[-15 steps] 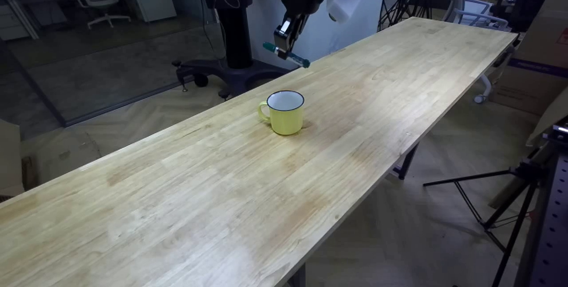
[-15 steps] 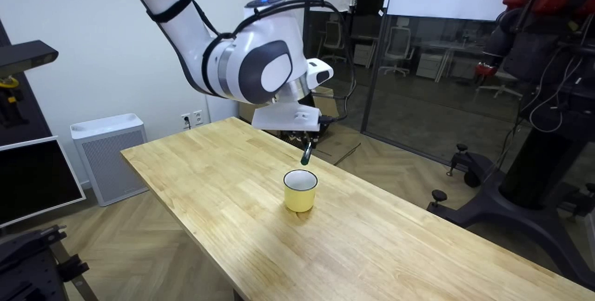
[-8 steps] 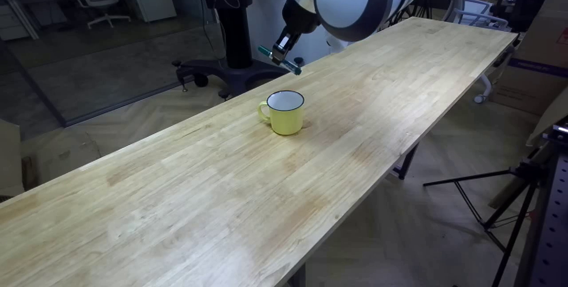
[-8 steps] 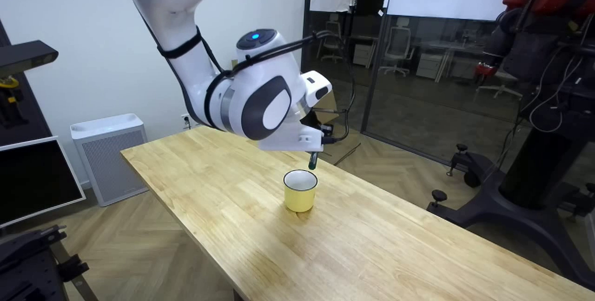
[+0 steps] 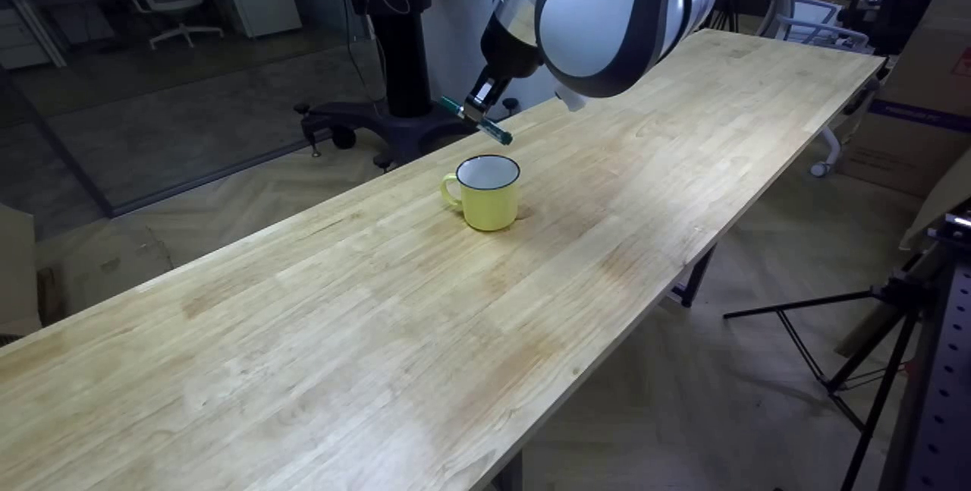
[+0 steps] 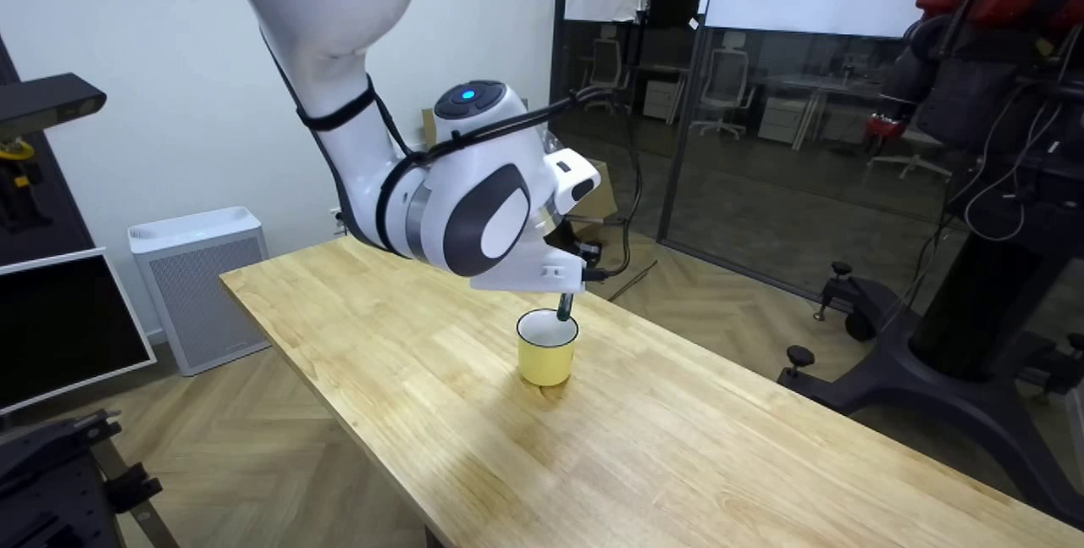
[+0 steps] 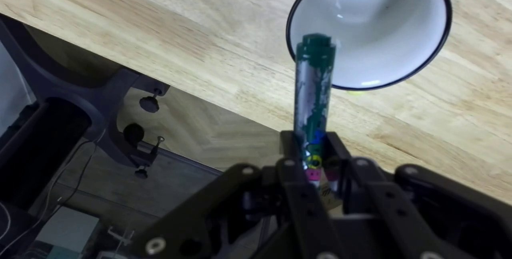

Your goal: Put the marker in the cup

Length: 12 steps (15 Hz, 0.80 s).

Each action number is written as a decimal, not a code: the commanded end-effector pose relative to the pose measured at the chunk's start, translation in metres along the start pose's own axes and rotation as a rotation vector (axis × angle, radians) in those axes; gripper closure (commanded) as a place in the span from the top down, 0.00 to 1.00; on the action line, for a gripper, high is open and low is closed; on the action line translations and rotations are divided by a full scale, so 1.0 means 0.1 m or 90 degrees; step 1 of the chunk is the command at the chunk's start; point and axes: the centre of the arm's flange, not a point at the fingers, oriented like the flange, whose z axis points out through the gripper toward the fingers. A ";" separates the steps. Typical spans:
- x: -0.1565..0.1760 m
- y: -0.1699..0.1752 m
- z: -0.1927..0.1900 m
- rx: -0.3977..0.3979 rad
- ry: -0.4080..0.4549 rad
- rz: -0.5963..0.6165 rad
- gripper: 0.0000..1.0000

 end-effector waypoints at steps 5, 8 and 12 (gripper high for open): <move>0.00 -0.05 0.02 0.007 -0.004 -0.002 0.05; -0.01 -0.11 0.06 -0.002 0.006 -0.009 0.05; 0.00 -0.16 0.10 0.000 0.024 -0.014 0.05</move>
